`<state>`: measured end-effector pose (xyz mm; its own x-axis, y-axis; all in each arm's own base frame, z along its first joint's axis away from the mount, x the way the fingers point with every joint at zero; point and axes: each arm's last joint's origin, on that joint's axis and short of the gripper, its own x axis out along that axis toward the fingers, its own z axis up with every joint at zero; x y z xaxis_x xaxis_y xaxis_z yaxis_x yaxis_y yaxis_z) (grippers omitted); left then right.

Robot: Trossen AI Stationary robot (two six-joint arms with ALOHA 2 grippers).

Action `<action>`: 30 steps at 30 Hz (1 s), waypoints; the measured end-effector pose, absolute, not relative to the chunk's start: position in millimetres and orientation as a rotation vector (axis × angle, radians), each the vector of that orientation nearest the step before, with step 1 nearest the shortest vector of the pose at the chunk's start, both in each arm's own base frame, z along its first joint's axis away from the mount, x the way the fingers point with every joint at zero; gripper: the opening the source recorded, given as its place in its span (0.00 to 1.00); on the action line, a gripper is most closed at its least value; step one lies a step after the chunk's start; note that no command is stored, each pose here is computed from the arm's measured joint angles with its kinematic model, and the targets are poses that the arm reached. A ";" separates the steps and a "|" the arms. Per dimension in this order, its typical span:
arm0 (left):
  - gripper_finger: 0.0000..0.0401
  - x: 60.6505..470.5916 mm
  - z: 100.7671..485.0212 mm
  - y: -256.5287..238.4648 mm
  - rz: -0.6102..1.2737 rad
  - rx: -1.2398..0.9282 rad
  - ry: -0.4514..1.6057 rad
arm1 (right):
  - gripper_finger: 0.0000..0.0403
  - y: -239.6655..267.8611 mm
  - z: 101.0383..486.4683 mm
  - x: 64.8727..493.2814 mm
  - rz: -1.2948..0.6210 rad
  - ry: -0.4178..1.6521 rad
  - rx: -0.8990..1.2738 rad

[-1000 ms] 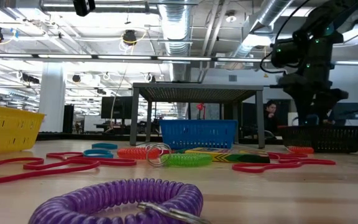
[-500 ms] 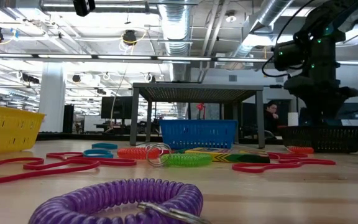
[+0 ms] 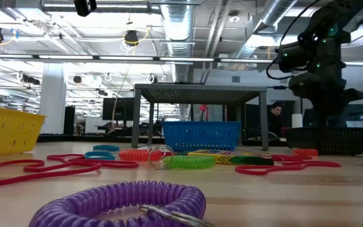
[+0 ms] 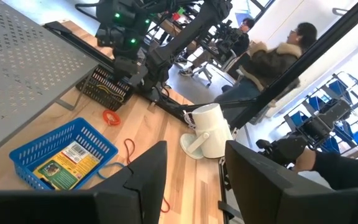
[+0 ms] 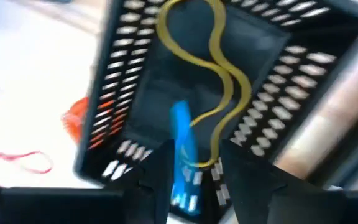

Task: Pick & Place Office Desk Supplies
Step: Put the blue rubber band into the black bin, then put the yellow crayon box into the blue bin

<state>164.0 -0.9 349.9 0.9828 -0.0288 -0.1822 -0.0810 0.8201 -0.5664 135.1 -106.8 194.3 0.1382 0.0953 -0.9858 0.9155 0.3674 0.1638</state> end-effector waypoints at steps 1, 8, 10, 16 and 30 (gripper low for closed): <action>0.39 164.0 349.9 -0.9 0.028 -0.609 0.186 | 0.31 -106.6 194.3 135.5 -0.767 1.298 1.044; 0.39 164.0 349.9 -1.0 0.024 -0.612 0.188 | 0.29 -105.7 193.6 135.7 -0.762 1.299 1.057; 0.39 164.0 349.9 -1.0 0.024 -0.612 0.188 | 0.29 -106.0 193.8 135.7 -0.728 1.294 1.071; 0.39 164.0 350.0 -1.0 0.024 -0.612 0.187 | 0.33 -106.3 193.9 136.5 -0.659 1.298 1.029; 0.39 164.0 349.9 -1.8 0.000 -0.612 0.195 | 0.41 -96.4 220.0 156.7 -0.379 1.074 1.001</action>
